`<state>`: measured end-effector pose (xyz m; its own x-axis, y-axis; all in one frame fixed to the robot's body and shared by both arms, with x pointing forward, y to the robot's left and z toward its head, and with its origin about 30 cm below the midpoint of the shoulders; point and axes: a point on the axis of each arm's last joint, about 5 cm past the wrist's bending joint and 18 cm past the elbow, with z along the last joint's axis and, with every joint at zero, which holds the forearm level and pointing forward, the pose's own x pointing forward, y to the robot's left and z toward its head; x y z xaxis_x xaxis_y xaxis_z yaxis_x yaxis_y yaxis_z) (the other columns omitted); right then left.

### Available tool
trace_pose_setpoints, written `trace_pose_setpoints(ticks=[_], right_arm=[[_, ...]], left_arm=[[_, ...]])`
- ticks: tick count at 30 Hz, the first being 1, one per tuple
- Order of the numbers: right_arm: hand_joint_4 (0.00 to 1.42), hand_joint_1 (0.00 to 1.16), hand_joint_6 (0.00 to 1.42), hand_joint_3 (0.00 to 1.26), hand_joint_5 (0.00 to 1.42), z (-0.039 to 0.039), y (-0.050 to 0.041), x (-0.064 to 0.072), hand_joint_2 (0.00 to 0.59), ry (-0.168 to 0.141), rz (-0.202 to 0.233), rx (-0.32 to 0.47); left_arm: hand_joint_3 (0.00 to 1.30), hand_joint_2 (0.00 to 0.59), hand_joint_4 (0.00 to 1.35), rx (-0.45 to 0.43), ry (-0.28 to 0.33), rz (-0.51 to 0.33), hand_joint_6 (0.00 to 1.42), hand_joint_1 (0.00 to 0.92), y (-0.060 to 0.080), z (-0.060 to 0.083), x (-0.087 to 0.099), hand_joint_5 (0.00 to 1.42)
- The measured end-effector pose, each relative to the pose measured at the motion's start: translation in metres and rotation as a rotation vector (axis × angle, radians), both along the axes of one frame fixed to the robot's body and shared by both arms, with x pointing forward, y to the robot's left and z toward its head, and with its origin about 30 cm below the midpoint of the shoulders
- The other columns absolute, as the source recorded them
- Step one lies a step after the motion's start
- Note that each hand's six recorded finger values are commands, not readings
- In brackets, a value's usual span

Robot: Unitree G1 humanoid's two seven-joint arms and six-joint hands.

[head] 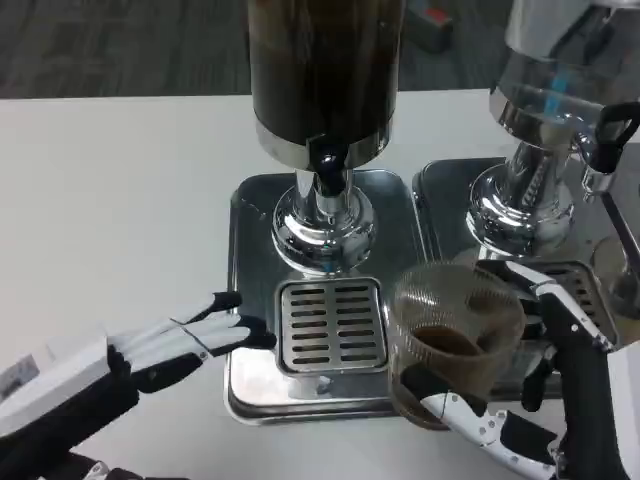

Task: Grasp the cup under the faucet to collect the drink, then remove the cup.

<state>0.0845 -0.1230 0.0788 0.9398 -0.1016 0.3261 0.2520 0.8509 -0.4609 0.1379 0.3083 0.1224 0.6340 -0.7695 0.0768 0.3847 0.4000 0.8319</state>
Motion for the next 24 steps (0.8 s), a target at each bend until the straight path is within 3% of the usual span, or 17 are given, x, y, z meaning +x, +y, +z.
trace_pose_setpoints(ticks=[24], right_arm=[[0.65, 0.86, 1.28, 0.6, 0.91, 0.0016, 0.0022, -0.0003, 0.182, -0.039, -0.015, 0.019]], left_arm=[[0.17, 0.106, 0.0, -0.002, 0.001, -0.028, 0.24, 0.0, -0.0023, -0.0017, 0.0005, 0.01]])
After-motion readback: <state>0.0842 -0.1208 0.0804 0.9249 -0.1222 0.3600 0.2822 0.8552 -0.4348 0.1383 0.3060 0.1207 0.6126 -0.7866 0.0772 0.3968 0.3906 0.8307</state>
